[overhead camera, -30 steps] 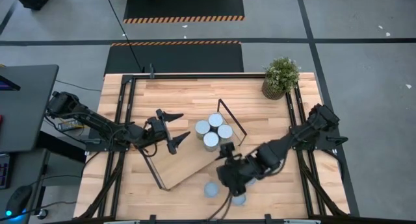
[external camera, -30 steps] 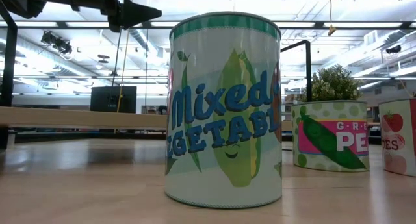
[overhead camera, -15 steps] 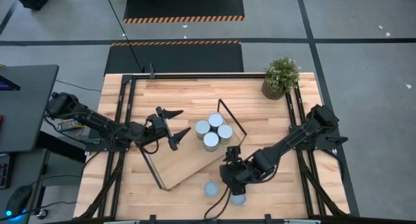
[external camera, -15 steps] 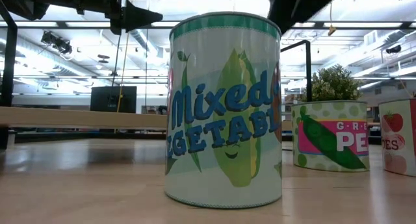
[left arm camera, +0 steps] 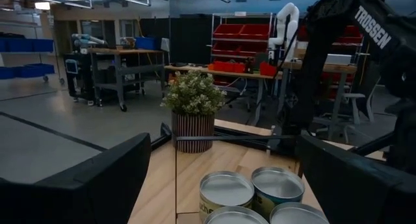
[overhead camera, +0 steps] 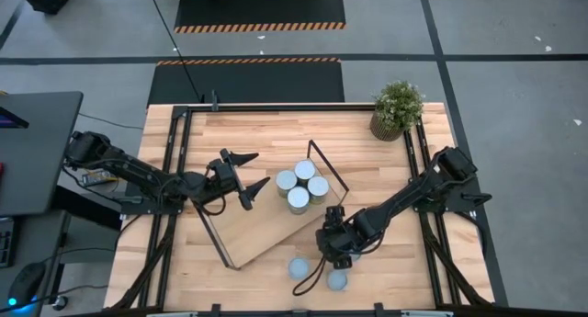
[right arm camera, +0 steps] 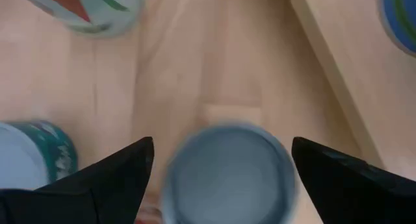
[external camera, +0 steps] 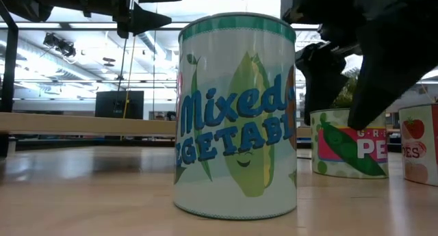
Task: Pick and place cans onto a shelf
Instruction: Put the small canned peas on the shelf
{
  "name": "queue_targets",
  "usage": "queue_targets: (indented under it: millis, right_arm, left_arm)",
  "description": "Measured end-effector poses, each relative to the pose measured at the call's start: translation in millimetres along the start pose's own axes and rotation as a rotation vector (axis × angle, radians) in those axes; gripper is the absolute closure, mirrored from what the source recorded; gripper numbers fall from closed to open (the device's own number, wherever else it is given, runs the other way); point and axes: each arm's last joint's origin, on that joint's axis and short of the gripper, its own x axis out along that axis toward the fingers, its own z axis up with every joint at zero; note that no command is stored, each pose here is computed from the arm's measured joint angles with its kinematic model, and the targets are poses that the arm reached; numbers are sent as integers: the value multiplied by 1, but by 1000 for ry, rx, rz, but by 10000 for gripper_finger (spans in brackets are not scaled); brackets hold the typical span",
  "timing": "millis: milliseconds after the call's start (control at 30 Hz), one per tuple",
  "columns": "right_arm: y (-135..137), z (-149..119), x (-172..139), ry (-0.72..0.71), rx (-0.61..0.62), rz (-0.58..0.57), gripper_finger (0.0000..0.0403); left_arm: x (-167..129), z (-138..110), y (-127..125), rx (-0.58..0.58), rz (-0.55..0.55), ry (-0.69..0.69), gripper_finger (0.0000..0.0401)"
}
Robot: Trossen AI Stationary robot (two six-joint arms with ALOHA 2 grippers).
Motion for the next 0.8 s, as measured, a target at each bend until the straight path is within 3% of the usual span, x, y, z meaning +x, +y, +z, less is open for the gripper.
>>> queue_targets:
  millis: [300,633,800]
  right_arm:
    - [-1,-5,4,9,-3,-3,34]
    - [-3,-8,6,24,-46,-10,100]
    - [-5,3,-2,19,-57,12,105]
  left_arm:
    - [0,0,0,-3,-2,0,12]
    - [0,0,0,13,-2,0,12]
    - [0,0,0,-13,-2,0,12]
